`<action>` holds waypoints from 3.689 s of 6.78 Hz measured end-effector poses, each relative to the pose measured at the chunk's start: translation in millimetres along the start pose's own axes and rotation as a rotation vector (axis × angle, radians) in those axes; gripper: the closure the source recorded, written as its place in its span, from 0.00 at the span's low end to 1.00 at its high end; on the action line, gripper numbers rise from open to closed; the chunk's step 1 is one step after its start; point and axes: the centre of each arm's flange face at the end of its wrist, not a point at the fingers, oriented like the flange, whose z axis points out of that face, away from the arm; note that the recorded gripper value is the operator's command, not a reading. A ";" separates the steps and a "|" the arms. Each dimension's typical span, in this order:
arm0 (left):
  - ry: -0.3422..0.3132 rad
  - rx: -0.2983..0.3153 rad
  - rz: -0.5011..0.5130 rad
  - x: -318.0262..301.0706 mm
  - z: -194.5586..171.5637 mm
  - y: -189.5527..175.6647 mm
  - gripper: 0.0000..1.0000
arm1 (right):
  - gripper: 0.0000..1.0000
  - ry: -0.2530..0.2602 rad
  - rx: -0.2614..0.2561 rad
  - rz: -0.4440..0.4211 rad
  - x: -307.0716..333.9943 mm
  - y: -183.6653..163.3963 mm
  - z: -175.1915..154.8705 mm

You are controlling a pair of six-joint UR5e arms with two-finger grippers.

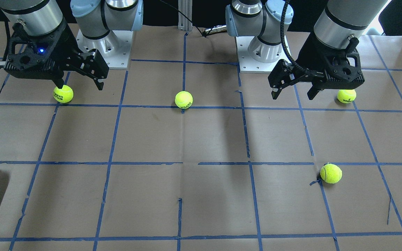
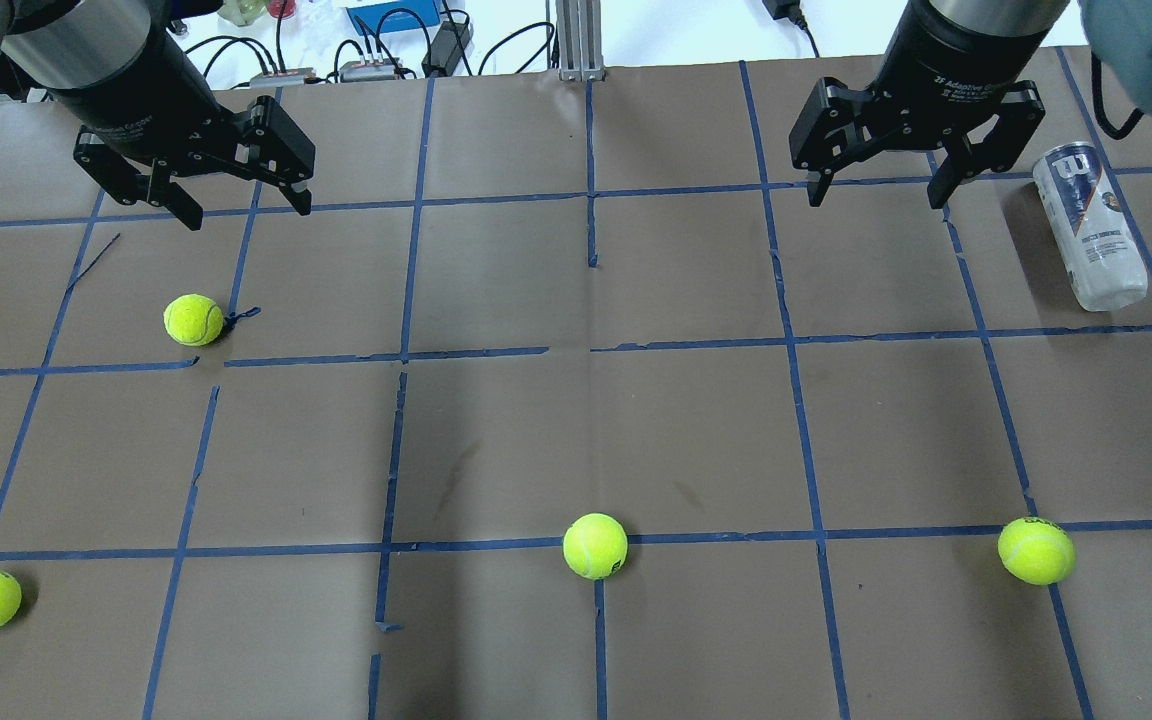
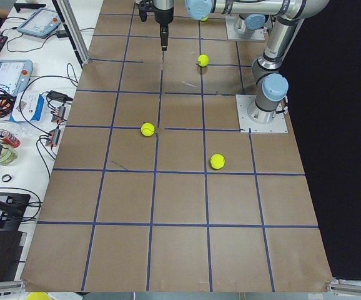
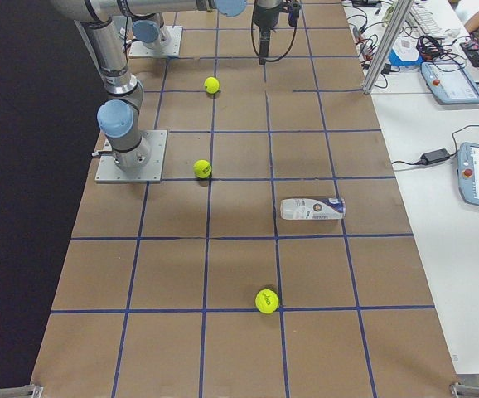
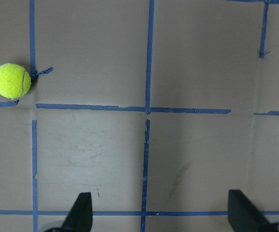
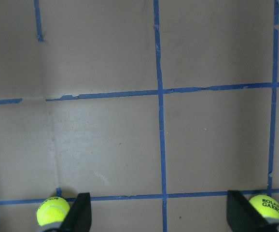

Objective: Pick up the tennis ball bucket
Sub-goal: 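Move the right gripper toward the upright white Wilson tennis ball can, then lower the right gripper around the can and close on it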

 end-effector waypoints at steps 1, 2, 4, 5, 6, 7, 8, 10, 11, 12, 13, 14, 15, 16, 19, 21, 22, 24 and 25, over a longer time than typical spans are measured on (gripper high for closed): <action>0.000 0.000 0.000 -0.2 0.0 0.0 0.00 | 0.00 0.014 0.006 -0.004 0.9 -0.3 -0.6; 0.000 -0.002 0.000 -0.4 0.4 -0.2 0.00 | 0.00 0.019 0.010 -0.003 -0.1 0.2 -1.7; 0.000 -0.004 0.000 -0.6 1.4 -0.8 0.00 | 0.00 0.013 0.011 0.000 -2.1 0.9 -1.0; -0.001 -0.003 0.000 -0.7 1.5 -1.0 0.00 | 0.00 0.009 0.010 -0.006 0.0 -0.7 -0.5; -0.001 -0.003 0.000 -0.7 1.5 -1.0 0.00 | 0.00 0.013 0.008 -0.023 6.7 -3.9 -0.1; -0.002 -0.003 -0.001 -1.2 1.5 -1.2 0.00 | 0.00 0.020 0.008 -0.036 14.3 -5.8 -0.7; -0.002 -0.003 -0.002 -2.0 1.4 -1.4 0.00 | 0.00 0.042 0.012 -0.033 26.6 -10.0 -3.0; -0.001 -0.002 -0.003 -2.6 0.8 -1.2 0.00 | 0.00 0.094 0.006 0.043 93.4 -46.6 -1.2; -0.001 -0.001 -0.003 -2.4 1.0 -1.5 0.00 | 0.00 0.065 -0.017 0.086 136.9 -82.9 14.6; -0.001 0.000 -0.003 -2.3 1.0 -1.7 0.00 | 0.00 0.051 -0.031 0.106 171.9 -122.6 43.2; -0.001 -0.001 -0.003 -2.3 1.2 -1.7 0.00 | 0.00 0.057 -0.035 0.098 210.4 -161.2 85.9; -0.001 -0.003 -0.003 -2.3 1.5 -1.6 0.00 | 0.00 0.067 -0.029 0.067 255.4 -188.3 128.1; -0.002 -0.004 -0.003 -2.3 1.7 -1.4 0.00 | 0.00 0.090 -0.014 0.023 300.0 -203.7 155.8; -0.002 -0.005 -0.003 -2.3 1.6 -1.3 0.00 | 0.00 0.118 -0.011 -0.022 333.2 -211.2 171.8; -0.002 -0.005 -0.003 -2.3 1.7 -1.4 0.00 | 0.00 0.130 -0.027 -0.047 372.7 -223.4 226.6; -0.002 -0.004 -0.003 -2.3 1.6 -1.3 0.00 | 0.00 0.116 -0.060 -0.035 385.6 -218.6 253.0; -0.002 -0.005 -0.004 -2.3 1.6 -1.3 0.00 | 0.00 0.105 -0.078 -0.035 387.7 -213.8 264.0; -0.002 -0.006 -0.004 -2.3 1.7 -1.2 0.00 | 0.01 0.081 -0.095 -0.038 395.9 -199.7 287.3; -0.001 -0.006 -0.004 -2.3 1.7 -1.2 0.00 | 0.05 0.063 -0.063 -0.053 405.8 -193.4 296.1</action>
